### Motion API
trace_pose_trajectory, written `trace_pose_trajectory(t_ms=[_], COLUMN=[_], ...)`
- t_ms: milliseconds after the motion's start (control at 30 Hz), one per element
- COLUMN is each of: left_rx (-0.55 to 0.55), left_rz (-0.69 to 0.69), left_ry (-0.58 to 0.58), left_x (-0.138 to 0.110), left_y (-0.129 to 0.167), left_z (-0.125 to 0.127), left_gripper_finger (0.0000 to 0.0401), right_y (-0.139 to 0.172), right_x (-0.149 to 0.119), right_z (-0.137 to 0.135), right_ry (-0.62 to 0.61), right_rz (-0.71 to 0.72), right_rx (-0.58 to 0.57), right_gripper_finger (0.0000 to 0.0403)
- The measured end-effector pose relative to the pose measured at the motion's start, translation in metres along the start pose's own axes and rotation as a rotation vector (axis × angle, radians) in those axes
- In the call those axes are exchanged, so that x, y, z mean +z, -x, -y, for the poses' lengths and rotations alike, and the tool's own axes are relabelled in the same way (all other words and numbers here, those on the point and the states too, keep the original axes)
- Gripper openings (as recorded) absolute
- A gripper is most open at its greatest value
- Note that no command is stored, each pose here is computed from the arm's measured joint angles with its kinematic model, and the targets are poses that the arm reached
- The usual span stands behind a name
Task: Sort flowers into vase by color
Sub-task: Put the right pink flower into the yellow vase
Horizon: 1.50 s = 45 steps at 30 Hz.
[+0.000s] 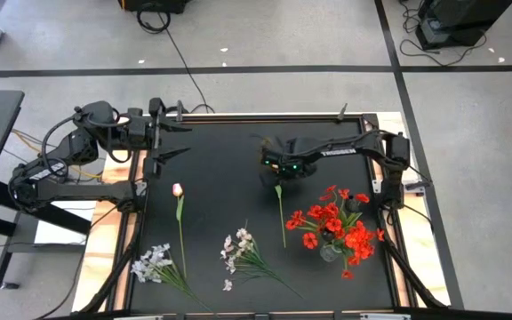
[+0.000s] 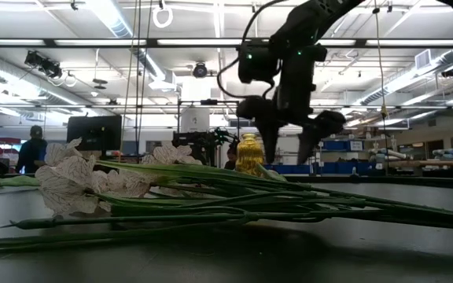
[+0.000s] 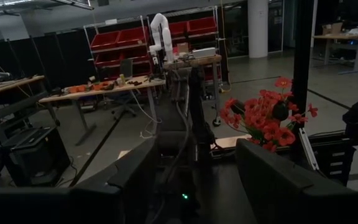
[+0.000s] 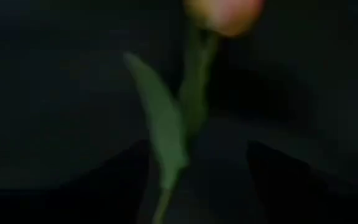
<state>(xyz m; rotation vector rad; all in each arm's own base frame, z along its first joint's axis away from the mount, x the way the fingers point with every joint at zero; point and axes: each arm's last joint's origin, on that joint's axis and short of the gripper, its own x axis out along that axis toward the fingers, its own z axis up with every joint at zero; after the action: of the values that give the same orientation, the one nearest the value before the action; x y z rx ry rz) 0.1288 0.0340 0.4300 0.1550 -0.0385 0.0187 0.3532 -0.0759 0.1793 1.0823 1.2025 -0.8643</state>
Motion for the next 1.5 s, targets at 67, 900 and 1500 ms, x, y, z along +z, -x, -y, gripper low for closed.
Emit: trace_pose_trajectory(t_ms=[67,900,1500], left_rx=[0.0,0.0,0.0], left_rz=[0.0,0.001,0.0], left_ry=[0.0,0.0,0.0], left_x=[0.0,0.0,0.0], left_y=[0.0,0.0,0.0], left_z=[0.0,0.0,0.0], left_gripper_finger=[0.0224,0.0224,0.0224], right_y=[-0.003,-0.041,0.017], right_x=[-0.002,0.001,-0.005], right_z=[-0.002,-0.006,-0.018], right_ry=[0.019,0.038,0.044], right_rz=[0.017,-0.009,0.063], right_rx=[-0.013,-0.065,0.197], right_gripper_finger=[0.028,0.0059,0.0007])
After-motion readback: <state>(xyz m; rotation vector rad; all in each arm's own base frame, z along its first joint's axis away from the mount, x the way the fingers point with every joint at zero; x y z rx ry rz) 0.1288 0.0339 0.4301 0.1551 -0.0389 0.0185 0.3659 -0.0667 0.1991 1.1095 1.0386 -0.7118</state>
